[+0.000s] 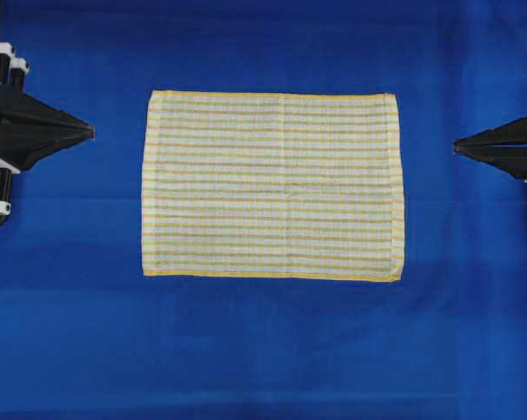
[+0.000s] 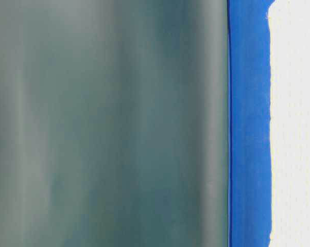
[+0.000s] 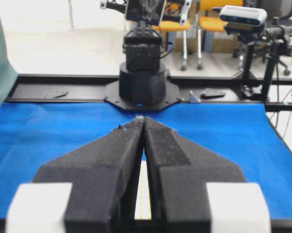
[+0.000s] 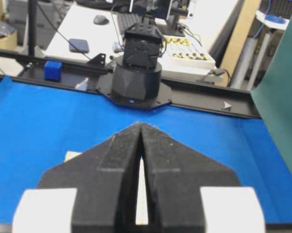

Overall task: Fold the yellow towel.
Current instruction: 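Move both grippers to the top corners of the yellow checked towel, then grasp the towel's top left and right corners with both grippers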

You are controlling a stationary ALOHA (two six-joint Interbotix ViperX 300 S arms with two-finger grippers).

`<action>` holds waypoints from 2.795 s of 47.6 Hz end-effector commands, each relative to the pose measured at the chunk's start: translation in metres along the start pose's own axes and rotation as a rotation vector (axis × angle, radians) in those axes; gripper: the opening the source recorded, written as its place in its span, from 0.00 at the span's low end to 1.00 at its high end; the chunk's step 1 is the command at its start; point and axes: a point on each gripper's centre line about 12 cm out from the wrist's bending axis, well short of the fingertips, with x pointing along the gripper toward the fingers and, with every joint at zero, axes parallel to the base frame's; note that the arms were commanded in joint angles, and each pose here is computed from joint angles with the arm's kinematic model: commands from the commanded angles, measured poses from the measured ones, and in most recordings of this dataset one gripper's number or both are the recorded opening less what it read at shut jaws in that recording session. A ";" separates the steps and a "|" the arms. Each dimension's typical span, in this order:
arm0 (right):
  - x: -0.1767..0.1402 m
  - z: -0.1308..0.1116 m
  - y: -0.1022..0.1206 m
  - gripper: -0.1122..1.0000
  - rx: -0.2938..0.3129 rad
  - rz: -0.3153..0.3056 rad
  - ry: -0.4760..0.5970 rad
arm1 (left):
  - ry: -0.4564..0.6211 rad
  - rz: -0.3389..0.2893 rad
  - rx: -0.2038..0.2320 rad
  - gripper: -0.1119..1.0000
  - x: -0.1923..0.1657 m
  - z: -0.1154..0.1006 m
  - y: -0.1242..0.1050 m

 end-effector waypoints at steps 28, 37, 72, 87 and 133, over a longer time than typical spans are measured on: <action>0.024 -0.064 -0.072 0.11 0.150 -0.335 0.361 | 0.313 0.244 -0.073 0.12 0.019 -0.069 0.052; 0.027 -0.102 -0.098 0.42 0.200 -0.439 0.500 | 0.409 0.312 -0.092 0.54 0.024 -0.101 0.069; 0.033 -0.201 -0.143 0.68 0.260 -0.584 0.727 | 0.679 0.488 -0.166 0.78 0.025 -0.211 0.119; 0.034 -0.223 -0.146 0.63 0.277 -0.603 0.764 | 0.717 0.496 -0.179 0.74 0.030 -0.223 0.123; 0.040 -0.172 -0.139 0.14 0.247 -0.568 0.643 | 0.657 0.466 -0.146 0.11 0.034 -0.171 0.117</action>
